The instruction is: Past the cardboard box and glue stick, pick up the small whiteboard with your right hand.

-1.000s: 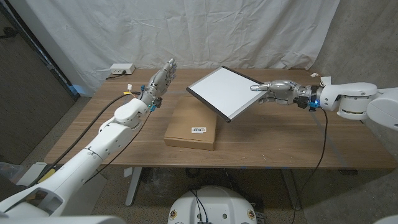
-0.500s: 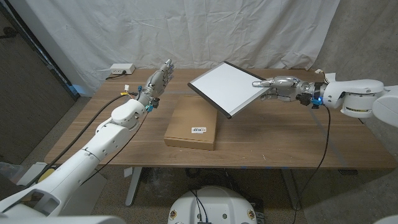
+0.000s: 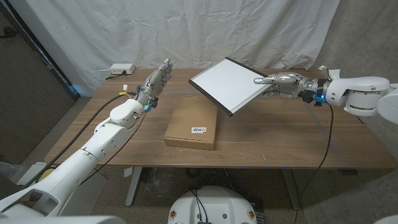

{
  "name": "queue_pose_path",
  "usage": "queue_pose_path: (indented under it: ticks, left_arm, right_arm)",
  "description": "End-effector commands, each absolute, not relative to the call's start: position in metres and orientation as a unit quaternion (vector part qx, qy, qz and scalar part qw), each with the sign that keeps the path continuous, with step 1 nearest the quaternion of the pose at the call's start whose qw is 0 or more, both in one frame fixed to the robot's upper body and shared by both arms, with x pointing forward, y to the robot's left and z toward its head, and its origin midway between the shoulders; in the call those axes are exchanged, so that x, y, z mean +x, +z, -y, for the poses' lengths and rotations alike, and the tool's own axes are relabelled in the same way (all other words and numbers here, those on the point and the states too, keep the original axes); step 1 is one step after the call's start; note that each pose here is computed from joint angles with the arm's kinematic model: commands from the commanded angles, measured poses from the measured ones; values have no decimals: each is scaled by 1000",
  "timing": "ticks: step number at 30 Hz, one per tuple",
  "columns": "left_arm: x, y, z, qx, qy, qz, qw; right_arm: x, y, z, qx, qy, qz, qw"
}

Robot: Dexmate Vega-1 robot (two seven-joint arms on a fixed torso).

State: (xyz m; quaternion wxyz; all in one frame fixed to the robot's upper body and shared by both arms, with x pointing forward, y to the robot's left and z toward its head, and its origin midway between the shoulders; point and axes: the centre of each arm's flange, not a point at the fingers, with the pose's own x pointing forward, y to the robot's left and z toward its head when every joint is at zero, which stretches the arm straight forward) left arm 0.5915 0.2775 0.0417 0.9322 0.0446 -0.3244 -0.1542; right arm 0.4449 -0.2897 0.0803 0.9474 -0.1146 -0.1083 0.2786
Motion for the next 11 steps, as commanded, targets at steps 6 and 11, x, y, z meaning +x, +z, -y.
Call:
queue_pose_path:
  ticks: [6, 11]
  left_arm:
    - [600, 44, -278, 44, -158, 322, 933]
    - [601, 44, -279, 44, -158, 321, 933]
  right_arm:
    - [440, 88, 289, -118, 274, 119, 947]
    - [443, 89, 287, -115, 275, 117, 947]
